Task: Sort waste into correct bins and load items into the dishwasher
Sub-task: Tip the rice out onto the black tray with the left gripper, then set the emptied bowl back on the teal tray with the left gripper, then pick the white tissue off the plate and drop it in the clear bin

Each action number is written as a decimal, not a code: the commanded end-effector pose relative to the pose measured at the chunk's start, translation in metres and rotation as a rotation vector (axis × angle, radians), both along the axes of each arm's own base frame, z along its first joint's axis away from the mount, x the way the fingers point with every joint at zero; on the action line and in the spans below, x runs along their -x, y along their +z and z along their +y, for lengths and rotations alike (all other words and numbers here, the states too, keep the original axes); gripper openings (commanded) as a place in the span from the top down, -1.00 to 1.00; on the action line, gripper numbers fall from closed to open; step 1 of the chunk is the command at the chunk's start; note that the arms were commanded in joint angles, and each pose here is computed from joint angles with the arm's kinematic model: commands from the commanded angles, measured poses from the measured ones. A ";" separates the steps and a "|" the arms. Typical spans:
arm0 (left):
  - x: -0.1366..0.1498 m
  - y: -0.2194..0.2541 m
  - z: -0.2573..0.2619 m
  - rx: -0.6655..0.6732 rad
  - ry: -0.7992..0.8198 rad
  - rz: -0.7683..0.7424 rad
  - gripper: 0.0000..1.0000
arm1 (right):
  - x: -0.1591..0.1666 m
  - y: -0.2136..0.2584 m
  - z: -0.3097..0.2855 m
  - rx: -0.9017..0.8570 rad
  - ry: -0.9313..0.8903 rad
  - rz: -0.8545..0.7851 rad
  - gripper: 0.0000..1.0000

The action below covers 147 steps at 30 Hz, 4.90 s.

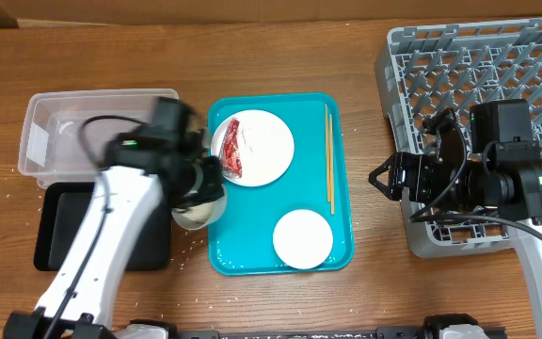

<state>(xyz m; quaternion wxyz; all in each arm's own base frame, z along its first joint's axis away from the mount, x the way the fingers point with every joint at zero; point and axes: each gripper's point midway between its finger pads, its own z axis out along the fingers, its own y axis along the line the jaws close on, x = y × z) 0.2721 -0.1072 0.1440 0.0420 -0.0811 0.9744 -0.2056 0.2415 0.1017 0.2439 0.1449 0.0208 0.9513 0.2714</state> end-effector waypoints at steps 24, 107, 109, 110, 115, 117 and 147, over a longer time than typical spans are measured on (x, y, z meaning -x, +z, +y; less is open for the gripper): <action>-0.003 0.028 0.151 0.900 0.328 -0.335 0.92 | 0.005 0.000 0.001 0.002 0.002 0.010 -0.83; 0.034 -0.070 -0.053 -0.387 -0.169 -0.052 0.53 | -0.006 0.004 0.001 -0.001 0.002 -0.040 -0.92; 0.032 -0.063 -0.056 -0.371 -0.177 -0.053 0.32 | -0.006 0.004 0.001 -0.001 0.002 -0.040 -0.93; 0.028 -0.054 -0.057 -0.369 -0.188 -0.065 0.07 | -0.006 0.004 0.001 -0.001 0.002 -0.041 -0.96; -0.018 0.014 -0.062 -0.366 -0.202 -0.245 -0.20 | -0.006 0.004 0.001 -0.001 0.002 -0.040 -0.98; -0.039 0.037 -0.067 -0.340 -0.215 -0.339 -0.22 | -0.006 0.004 0.001 -0.001 0.002 -0.040 -0.98; -0.144 -0.122 -0.084 -0.361 -0.275 -0.278 0.74 | -0.006 0.004 0.001 -0.002 0.002 -0.039 -0.98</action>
